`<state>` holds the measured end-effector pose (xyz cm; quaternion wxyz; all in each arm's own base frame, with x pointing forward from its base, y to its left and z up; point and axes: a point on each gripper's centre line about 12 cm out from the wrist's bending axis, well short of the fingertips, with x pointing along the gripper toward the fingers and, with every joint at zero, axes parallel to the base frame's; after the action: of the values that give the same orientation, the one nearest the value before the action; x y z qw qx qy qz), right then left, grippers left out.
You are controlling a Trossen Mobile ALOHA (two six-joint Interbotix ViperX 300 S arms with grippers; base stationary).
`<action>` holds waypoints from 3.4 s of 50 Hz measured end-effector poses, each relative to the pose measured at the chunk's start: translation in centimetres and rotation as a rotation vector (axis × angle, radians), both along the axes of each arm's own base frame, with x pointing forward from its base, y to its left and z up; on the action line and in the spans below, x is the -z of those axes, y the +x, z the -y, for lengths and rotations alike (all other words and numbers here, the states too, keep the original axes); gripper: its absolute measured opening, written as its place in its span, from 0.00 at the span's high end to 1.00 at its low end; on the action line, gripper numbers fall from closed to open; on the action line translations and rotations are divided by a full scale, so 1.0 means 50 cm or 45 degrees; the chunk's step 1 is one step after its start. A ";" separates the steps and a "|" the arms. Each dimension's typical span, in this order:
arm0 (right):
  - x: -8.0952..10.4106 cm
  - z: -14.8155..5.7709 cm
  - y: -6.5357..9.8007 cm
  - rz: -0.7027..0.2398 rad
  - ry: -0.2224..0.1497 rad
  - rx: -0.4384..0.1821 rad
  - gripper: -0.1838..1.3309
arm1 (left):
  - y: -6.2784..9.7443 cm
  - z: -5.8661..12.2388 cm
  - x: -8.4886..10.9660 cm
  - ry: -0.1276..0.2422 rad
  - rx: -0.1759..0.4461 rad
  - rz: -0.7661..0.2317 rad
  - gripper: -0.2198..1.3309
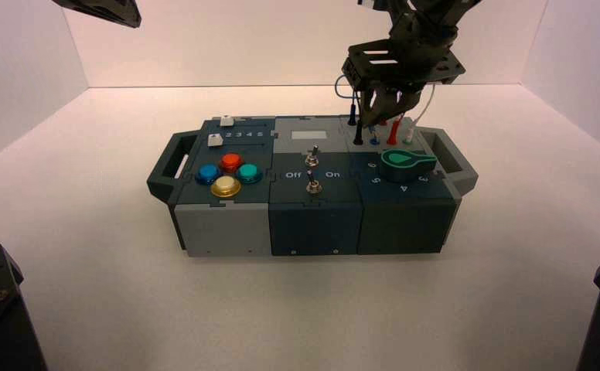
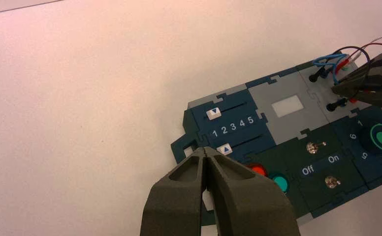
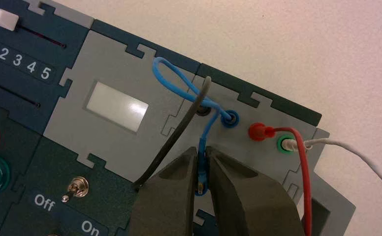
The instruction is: Insert the blue wire.
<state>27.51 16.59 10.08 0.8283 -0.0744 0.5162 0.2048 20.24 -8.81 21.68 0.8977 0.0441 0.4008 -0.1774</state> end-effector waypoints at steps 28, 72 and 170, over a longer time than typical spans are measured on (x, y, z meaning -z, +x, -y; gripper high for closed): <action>0.004 0.011 -0.019 -0.019 -0.002 0.009 0.86 | -0.001 -0.001 -0.003 -0.004 0.000 0.009 0.96; 0.000 0.000 -0.001 0.001 0.010 0.011 0.86 | -0.003 -0.001 -0.008 -0.009 0.000 0.022 0.97; -0.017 0.016 -0.043 0.056 0.056 0.020 0.86 | -0.001 -0.001 -0.010 -0.009 0.001 0.030 0.96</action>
<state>25.33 15.77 10.91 0.8426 -0.0565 0.4936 0.2079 20.17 -8.76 22.15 0.9025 0.0433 0.3895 -0.1785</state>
